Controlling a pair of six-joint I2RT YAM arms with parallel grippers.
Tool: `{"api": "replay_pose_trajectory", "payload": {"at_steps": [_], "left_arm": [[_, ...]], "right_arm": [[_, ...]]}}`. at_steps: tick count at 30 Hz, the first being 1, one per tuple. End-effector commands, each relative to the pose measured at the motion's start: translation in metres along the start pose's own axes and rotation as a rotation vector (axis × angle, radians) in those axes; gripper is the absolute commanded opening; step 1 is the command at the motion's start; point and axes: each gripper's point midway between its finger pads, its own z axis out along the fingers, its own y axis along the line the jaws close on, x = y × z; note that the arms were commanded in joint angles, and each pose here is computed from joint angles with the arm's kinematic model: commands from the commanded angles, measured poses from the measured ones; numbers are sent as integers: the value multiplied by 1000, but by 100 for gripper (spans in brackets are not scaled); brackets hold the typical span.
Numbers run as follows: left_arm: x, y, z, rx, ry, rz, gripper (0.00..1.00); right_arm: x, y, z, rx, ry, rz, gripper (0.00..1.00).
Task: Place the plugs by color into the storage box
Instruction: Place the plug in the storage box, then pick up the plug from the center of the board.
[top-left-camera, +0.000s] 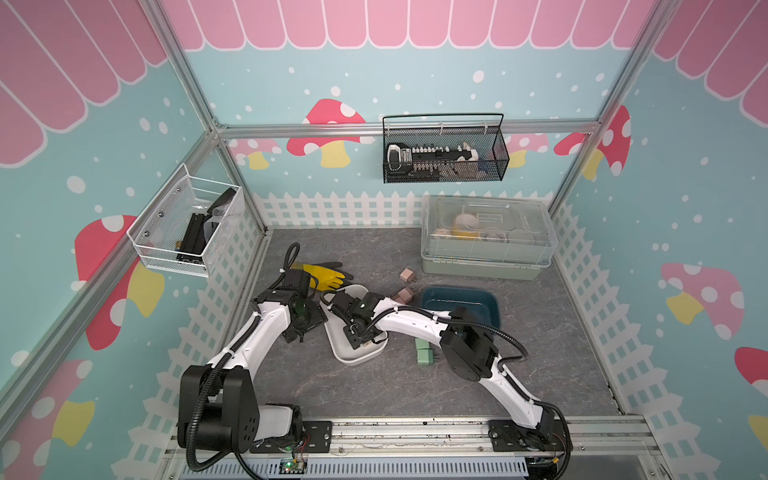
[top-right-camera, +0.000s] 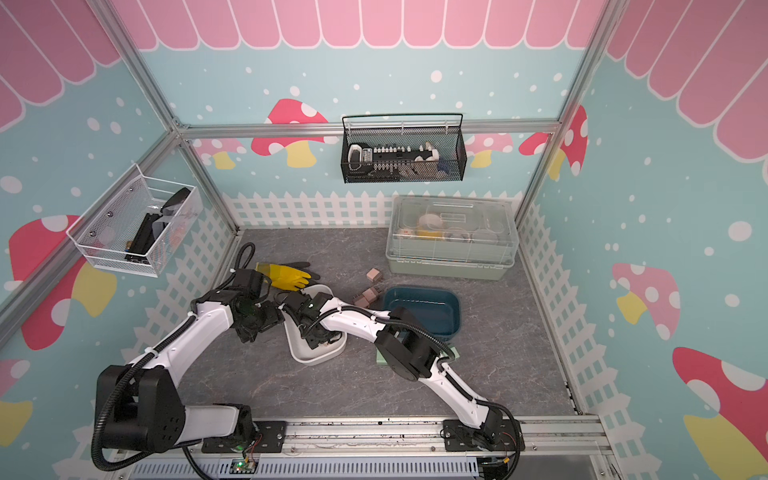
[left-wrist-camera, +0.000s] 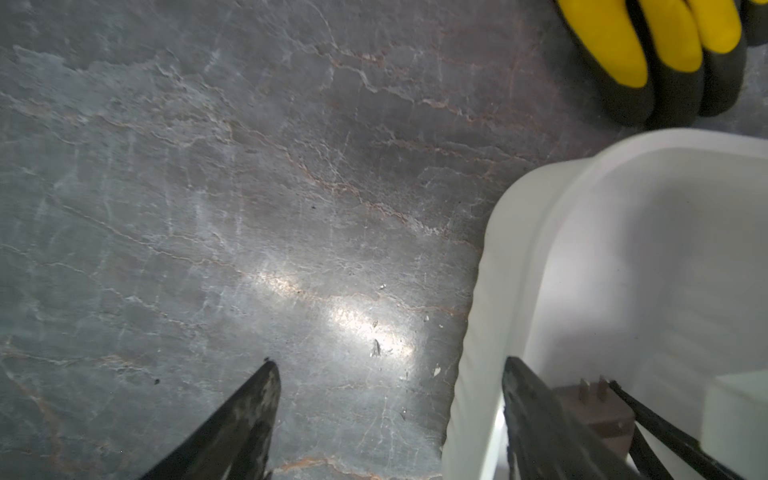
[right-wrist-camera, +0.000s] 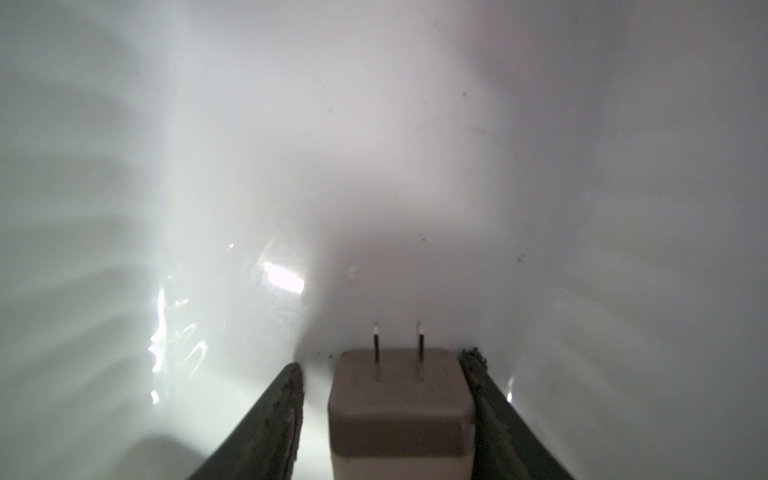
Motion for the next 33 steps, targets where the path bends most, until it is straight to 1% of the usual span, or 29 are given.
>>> {"api": "replay_pose_trajectory", "payload": {"at_steps": [1,4,7,11,14,16,18,21,24,29,31,33], "left_arm": [[-12,5,-13,-19,-52,-5,81],[-15,6,-17,-19,-65,-13,81],[-18,7,-22,-20,-73,-19,81],[-29,10,-36,-50,-106,-23,82],[-43,10,-52,-74,-146,-38,82],[-51,6,-64,-61,-168,-53,82],[-55,-6,-73,-23,-184,-56,82],[-55,-40,-83,47,-183,-22,82],[-44,-86,-83,98,-150,35,82],[-21,-167,-71,177,-51,123,83],[-9,-201,-67,209,-17,159,83],[2,-232,-60,242,32,169,83]], "right_arm": [[22,-7,25,50,82,-27,68],[7,-8,6,51,17,-31,75],[-18,-9,-35,44,-92,-27,80],[-38,-10,-83,9,-191,-30,82],[-43,-13,-109,-18,-230,-21,83],[-46,-14,-124,-32,-258,-15,84],[-47,-21,-140,-35,-283,-2,84],[-42,-49,-158,-20,-298,52,84],[-27,-96,-169,-9,-309,158,84],[25,-170,-154,40,-263,308,84],[44,-186,-152,59,-250,335,84],[62,-198,-152,77,-238,360,84]]}}
